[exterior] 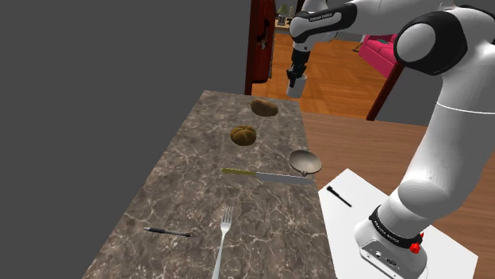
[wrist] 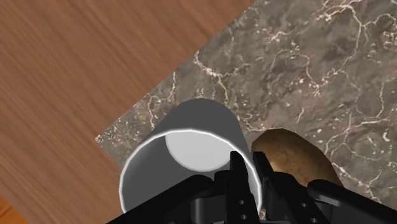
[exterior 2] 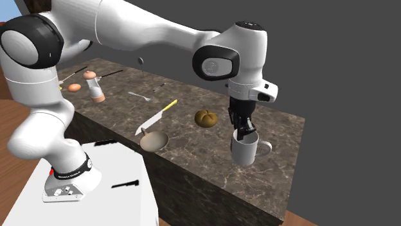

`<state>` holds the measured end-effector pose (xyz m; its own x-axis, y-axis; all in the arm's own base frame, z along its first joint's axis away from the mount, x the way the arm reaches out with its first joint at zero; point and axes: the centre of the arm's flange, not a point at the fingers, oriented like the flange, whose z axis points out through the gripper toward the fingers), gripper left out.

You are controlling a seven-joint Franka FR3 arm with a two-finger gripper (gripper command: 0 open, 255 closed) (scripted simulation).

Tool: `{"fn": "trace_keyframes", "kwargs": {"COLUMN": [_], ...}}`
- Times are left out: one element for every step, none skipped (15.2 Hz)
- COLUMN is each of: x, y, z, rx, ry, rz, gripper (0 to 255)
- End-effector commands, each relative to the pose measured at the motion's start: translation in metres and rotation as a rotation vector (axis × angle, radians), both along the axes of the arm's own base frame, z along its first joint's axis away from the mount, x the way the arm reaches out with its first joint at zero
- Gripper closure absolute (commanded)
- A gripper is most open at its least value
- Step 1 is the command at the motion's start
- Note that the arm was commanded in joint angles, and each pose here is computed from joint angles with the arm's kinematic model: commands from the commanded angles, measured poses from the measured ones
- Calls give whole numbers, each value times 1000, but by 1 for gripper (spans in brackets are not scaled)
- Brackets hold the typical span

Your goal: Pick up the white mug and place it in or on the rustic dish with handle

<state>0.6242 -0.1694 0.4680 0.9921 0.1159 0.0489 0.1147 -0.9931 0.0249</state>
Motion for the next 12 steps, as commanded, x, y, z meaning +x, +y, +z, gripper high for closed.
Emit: {"fn": "trace_keyframes", "kwargs": {"x": [-15,-25,-36,-46,-56,-66,-76,-86,-96,-106,-116,-126], "y": [14,22,30,39,47,56,64,73,81,90,98,107], "z": [4,5,6,7,7,8,9,10,11,11,12,13], "rx": [0,0,0,0,0,0,0,0,0,0,0,0], "ry": [0,0,0,0,0,0,0,0,0,0,0,0], "rz": [0,0,0,0,0,0,0,0,0,0,0,0], "gripper": [255,255,255,255,255,255,255,255,255,255,255,255]}}
